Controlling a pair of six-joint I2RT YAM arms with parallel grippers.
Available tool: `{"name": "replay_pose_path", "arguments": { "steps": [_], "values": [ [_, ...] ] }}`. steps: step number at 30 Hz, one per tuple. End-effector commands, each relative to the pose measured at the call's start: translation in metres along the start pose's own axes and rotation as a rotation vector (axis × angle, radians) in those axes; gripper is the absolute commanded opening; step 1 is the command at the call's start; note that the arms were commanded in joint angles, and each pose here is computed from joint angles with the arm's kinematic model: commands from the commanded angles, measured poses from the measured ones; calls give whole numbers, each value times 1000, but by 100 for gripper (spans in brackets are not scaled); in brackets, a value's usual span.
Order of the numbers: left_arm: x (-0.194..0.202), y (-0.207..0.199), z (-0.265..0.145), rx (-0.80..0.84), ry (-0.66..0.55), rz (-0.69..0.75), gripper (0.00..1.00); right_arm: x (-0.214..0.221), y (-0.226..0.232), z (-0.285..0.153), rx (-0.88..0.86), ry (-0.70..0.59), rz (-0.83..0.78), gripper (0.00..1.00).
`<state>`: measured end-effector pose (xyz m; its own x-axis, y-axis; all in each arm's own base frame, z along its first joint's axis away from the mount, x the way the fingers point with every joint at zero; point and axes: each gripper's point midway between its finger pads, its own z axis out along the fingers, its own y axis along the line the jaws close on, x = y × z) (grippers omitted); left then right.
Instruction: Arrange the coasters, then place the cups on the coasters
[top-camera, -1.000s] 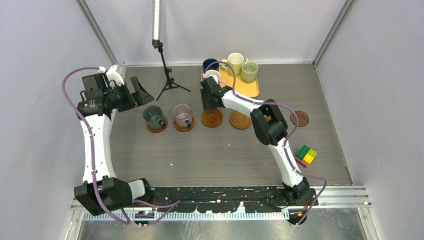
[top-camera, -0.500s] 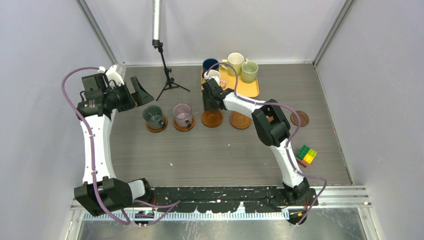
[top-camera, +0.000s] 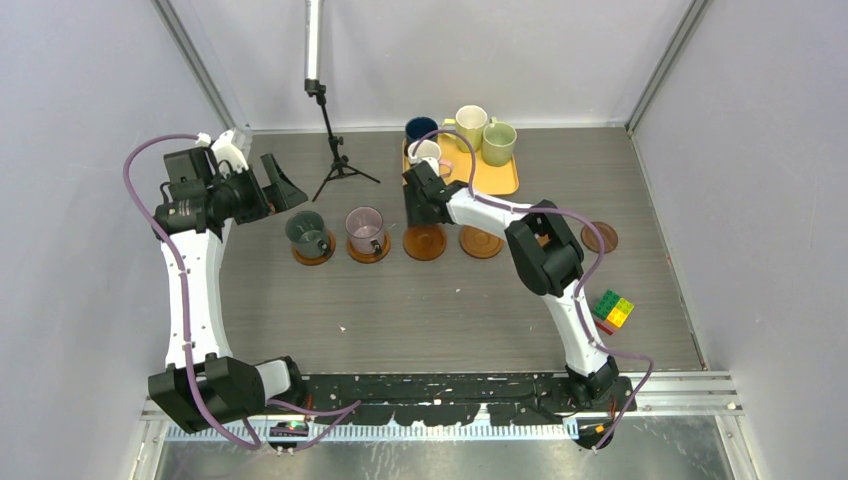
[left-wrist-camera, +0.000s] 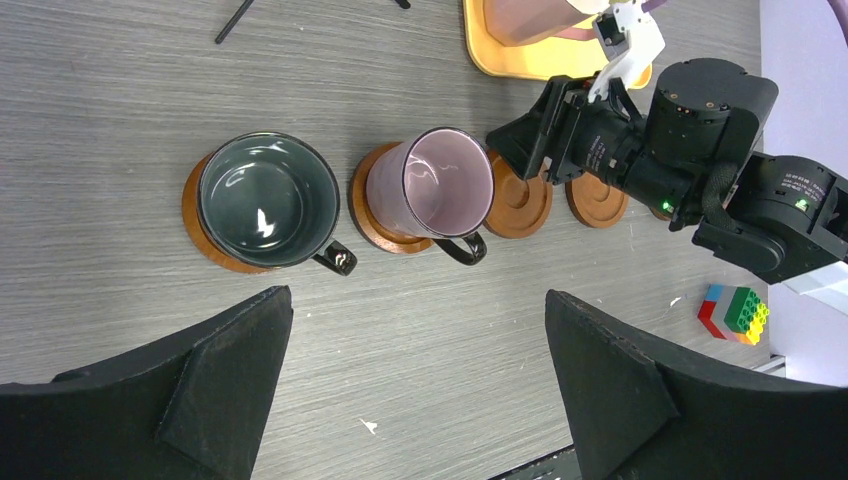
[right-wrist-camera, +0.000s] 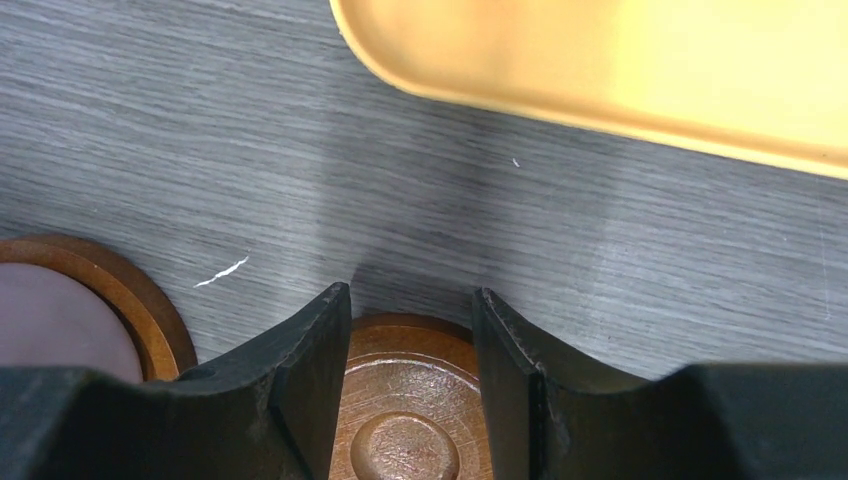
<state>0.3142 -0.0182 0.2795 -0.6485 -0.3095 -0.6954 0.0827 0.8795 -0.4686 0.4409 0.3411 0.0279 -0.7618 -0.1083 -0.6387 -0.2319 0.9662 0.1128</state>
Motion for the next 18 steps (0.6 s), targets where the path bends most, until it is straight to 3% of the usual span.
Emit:
{"name": "replay_pose_path", "arguments": {
  "steps": [1,9,18],
  "values": [
    [-10,-5,-5,10,-55,44,100,6,7,-20,-10,28,15,53],
    [-12,-5,-6,12,-53,50,100,-39,17,-45,-64,-49,24,62],
    [-10,-9,-5,38,-42,66,100,-118,12,-124,-209,-206,-49,75]
  ]
}}
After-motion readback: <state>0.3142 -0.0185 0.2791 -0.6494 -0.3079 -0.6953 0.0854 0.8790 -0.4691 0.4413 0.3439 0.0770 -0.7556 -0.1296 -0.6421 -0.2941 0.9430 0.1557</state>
